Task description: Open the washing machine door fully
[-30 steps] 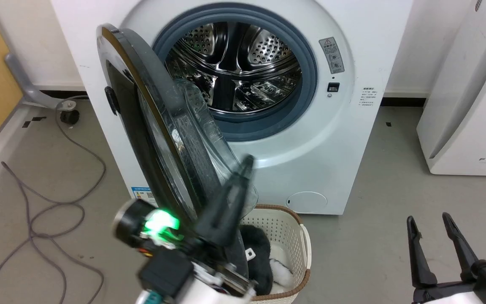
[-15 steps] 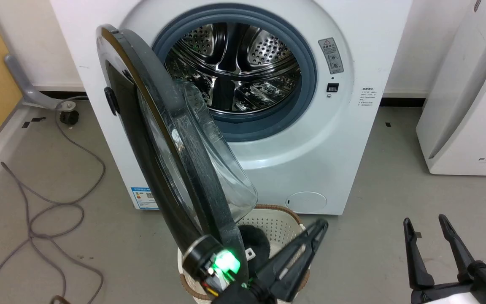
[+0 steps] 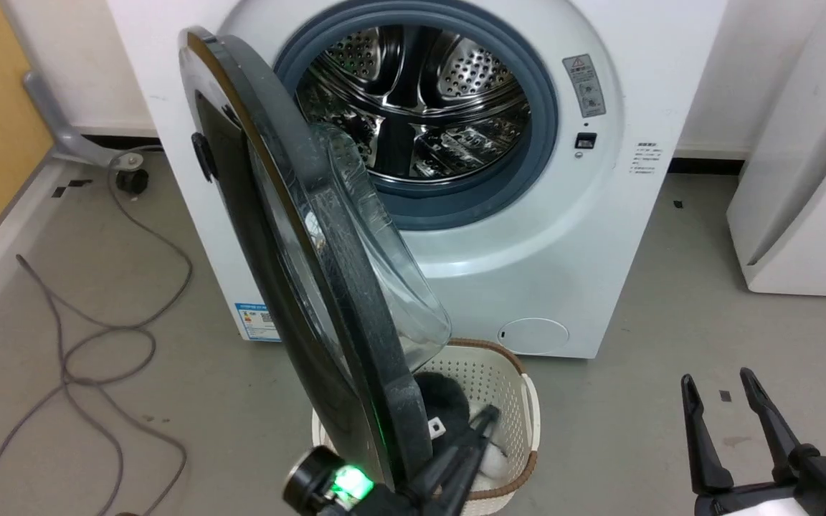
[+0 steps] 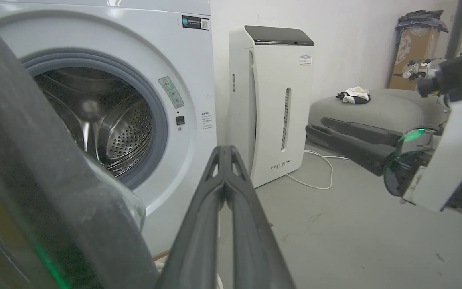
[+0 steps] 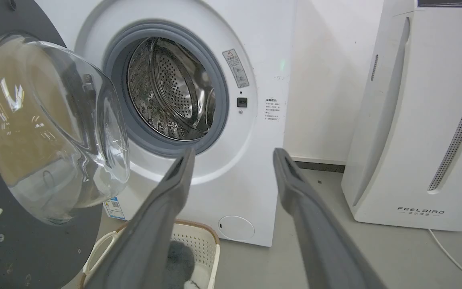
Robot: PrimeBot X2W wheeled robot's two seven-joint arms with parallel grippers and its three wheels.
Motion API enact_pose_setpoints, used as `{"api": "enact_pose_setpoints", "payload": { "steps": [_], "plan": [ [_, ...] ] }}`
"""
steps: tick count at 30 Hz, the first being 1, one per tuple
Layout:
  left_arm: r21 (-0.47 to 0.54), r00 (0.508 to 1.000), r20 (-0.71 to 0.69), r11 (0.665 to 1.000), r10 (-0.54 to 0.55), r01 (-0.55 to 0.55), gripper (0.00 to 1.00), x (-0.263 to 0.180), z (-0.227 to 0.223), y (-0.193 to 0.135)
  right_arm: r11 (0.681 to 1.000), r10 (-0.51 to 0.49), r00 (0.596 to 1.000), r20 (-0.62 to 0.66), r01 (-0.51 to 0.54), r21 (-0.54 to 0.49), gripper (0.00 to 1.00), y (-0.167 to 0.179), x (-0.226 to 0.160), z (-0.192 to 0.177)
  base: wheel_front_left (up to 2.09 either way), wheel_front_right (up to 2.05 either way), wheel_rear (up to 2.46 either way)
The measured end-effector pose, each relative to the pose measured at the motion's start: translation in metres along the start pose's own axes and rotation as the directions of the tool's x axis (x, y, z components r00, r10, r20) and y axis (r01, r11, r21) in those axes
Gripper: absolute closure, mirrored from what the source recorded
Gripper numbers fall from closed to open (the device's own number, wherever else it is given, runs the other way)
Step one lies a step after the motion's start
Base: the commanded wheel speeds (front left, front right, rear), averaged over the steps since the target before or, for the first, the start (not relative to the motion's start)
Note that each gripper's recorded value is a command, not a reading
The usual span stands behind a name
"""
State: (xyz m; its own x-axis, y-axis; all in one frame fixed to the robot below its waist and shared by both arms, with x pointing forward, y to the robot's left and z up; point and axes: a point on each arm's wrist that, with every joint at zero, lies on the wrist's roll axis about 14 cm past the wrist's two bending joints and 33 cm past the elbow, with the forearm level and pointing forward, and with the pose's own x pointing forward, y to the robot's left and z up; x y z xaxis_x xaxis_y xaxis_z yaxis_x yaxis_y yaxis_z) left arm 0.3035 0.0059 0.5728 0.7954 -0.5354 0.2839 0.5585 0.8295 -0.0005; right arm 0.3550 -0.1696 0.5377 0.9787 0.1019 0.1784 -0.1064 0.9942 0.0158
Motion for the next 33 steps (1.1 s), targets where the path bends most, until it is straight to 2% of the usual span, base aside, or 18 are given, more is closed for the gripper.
{"api": "enact_pose_setpoints", "payload": {
  "steps": [7,20,33],
  "plan": [
    [0.018,0.989,-0.063,0.991,0.132,-0.131,1.0,-0.009,-0.019,0.037,1.0,0.016,1.0,-0.022,-0.015,0.006,0.0,0.005,0.004,-0.008,0.0,0.0,0.0],
    [0.017,0.969,-0.063,0.971,0.24,-0.24,1.0,-0.025,-0.018,0.056,0.997,0.079,0.996,-0.035,-0.079,0.019,0.0,0.025,0.017,-0.015,0.0,0.0,0.0],
    [0.086,0.908,-0.073,0.91,0.412,-0.406,1.0,-0.072,-0.013,0.091,0.977,0.209,0.977,-0.043,-0.207,0.049,0.0,0.068,0.037,-0.023,0.0,0.0,0.0]
  ]
}}
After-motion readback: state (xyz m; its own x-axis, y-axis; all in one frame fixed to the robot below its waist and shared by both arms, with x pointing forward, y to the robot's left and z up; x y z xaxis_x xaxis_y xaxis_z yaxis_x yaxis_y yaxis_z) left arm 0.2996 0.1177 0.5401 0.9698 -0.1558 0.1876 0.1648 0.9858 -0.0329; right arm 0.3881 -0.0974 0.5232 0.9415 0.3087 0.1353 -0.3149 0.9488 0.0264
